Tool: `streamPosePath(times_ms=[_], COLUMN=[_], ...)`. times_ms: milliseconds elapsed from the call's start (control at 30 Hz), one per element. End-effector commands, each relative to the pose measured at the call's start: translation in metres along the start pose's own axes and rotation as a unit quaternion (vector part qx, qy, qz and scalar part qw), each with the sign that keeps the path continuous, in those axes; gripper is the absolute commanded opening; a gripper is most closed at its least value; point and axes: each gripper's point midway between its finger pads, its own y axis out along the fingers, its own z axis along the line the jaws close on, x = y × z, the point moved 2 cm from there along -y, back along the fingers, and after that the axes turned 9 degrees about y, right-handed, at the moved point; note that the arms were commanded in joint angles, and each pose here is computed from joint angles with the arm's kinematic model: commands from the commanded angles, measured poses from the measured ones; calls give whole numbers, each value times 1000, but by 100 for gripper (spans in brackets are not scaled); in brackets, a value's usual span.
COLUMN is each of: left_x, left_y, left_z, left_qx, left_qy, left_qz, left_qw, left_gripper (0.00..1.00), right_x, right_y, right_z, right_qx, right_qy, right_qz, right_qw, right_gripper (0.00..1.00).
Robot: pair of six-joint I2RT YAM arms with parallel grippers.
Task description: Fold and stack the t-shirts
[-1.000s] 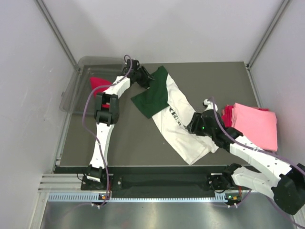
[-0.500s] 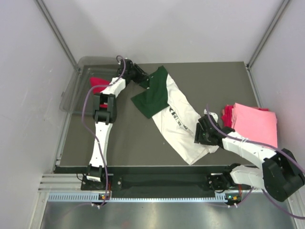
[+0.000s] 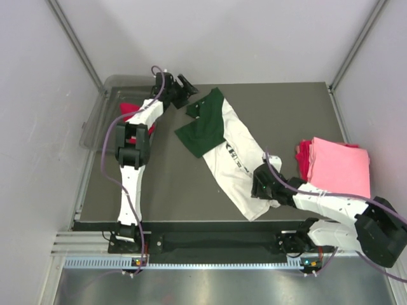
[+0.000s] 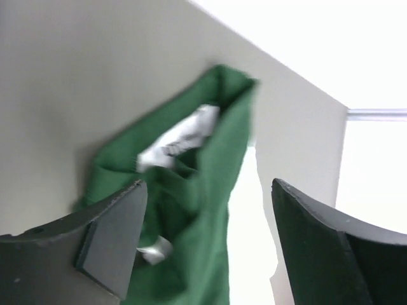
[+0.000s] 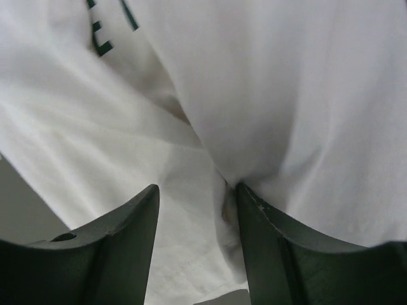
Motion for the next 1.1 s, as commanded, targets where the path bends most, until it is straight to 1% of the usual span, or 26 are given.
streamPosePath(times_ms=[0, 67, 100, 133, 167, 233, 267, 367, 400, 433, 467, 567, 600, 633, 667, 700, 733, 767, 833, 867, 900, 933, 967, 1000, 1033, 1067], left_x=[56, 54, 58, 51, 56, 44, 49, 32, 35, 22, 23, -1, 0, -14, -15, -19, -26, -29, -37, -42, -44, -42, -44, -39, -36, -41], left_y=[-59, -69, -80, -84, -97, -104, -121, -135, -153, -155, -172, -186, -199, -199, -207, -207, -206, -203, -198, -194, -190, -185, -177, -172, -165, -148], left_z=[-72, -78, -86, -85, -95, -89, -100, -90, -101, -92, -98, -86, -89, -78, -79, -75, -68, -64, -57, -52, -49, -47, -42, -42, -40, -27], left_qx=[-63, -67, -73, -69, -73, -62, -67, -47, -52, -41, -36, -12, -4, 9, 10, 17, 23, 26, 29, 32, 33, 27, 32, 31, 33, 48], left_qy=[64, 76, 87, 86, 93, 92, 102, 108, 117, 115, 119, 121, 124, 120, 123, 124, 122, 124, 122, 120, 121, 123, 121, 125, 127, 125], left_qz=[-68, -57, -60, -48, -55, -40, -52, -42, -53, -40, -49, -37, -53, -41, -48, -46, -38, -34, -17, -9, -7, -17, -15, -22, -27, -13], left_qw=[994, 993, 992, 993, 991, 993, 991, 992, 990, 992, 991, 992, 991, 992, 991, 991, 992, 991, 992, 992, 992, 992, 992, 991, 991, 991], left_gripper=[85, 86, 86, 86, 86, 86, 86, 86, 86, 86, 86, 86, 86, 86, 86, 86, 86, 85, 83, 82, 82, 82, 82, 82, 81, 81], right_x=[-49, -56, -64, -70, -67, -71, -65, -44, -36, -29, -20, 8, 23, 32, 43, 61, 69, 92, 109, 125, 143, 143, 156, 167, 171, 182], right_y=[-12, -17, -26, -27, -34, -41, -47, -60, -61, -65, -70, -77, -74, -74, -77, -72, -70, -68, -60, -61, -53, -42, -39, -21, -15, -12], right_z=[33, 55, 75, 83, 102, 115, 124, 128, 122, 123, 125, 122, 115, 112, 113, 105, 106, 99, 96, 98, 87, 89, 90, 80, 80, 82], right_qx=[53, 77, 104, 108, 130, 140, 150, 155, 146, 150, 154, 155, 146, 142, 150, 142, 154, 151, 153, 158, 144, 158, 162, 149, 159, 164], right_qy=[24, 25, 23, 18, 19, 2, 1, -4, -13, -12, -11, -14, -17, -17, -30, -15, -14, -10, -9, -11, 6, 7, 10, 26, 30, 30], right_qz=[68, 69, 77, 84, 83, 88, 81, 54, 47, 42, 35, 11, -2, -7, -11, -24, -17, -36, -36, -51, -63, -37, -39, -31, -20, -22], right_qw=[996, 994, 991, 990, 988, 986, 985, 986, 988, 988, 987, 988, 989, 990, 988, 990, 988, 988, 987, 986, 987, 987, 986, 988, 987, 986], right_gripper=[52, 52, 52, 52, 53, 53, 53, 55, 56, 56, 56, 64, 65, 65, 65, 64, 64, 63, 61, 61, 60, 59, 57, 56, 54, 52])
